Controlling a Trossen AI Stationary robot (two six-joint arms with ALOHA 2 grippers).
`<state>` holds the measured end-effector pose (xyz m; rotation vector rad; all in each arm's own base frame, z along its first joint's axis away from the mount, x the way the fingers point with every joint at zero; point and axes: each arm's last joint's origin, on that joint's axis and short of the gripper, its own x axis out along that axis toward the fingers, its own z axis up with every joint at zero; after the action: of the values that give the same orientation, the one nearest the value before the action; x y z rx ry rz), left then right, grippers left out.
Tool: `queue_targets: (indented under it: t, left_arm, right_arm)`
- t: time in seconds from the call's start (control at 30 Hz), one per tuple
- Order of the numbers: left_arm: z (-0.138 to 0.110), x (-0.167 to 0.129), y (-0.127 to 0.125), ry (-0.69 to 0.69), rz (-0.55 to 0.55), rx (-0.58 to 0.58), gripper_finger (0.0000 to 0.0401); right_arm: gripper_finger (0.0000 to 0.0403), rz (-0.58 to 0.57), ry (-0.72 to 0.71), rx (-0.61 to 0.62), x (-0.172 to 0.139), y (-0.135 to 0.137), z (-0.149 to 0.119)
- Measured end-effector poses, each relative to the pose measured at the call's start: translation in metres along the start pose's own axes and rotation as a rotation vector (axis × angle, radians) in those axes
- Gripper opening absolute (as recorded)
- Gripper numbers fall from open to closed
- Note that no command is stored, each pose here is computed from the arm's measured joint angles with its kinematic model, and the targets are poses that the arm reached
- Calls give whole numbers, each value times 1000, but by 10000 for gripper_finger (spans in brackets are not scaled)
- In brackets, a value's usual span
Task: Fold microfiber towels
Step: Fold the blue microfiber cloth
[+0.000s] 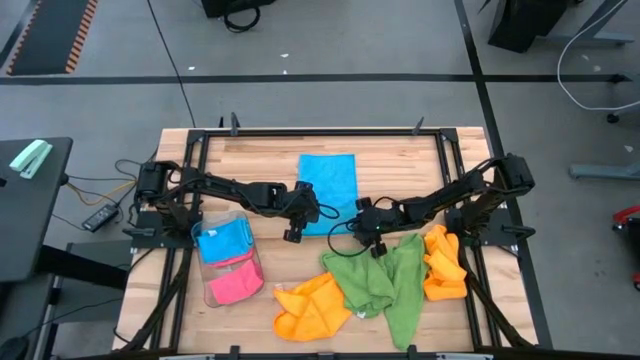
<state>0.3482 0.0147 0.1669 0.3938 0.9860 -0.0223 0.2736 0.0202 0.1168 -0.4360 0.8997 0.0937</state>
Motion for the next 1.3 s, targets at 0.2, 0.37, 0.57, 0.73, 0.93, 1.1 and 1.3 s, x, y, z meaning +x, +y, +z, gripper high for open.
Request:
queue_targets:
  t: [0.2,0.37,0.57,0.73,0.93,1.1,1.3]
  left_arm:
    - [-2,0,-1,18,-9,35,123]
    - [-3,-1,-6,42,-26,104,120]
    - [0,-3,-16,44,-24,194,127]
    - [1,-5,-26,69,-13,247,124]
    - [4,-7,-34,58,-26,262,113]
    - [1,-7,-34,85,-26,165,124]
    - [0,-7,-35,97,-50,44,174]
  right_arm:
    - [162,-25,12,-27,2,1,-2]
    - [129,-23,13,-30,2,2,-6]
    - [51,-5,23,-27,2,3,-8]
    - [9,-2,29,8,3,1,-9]
    - [5,-4,13,35,-3,-6,1]
    - [3,-7,36,81,-16,-17,13]
    - [2,-9,43,128,-27,-23,19]
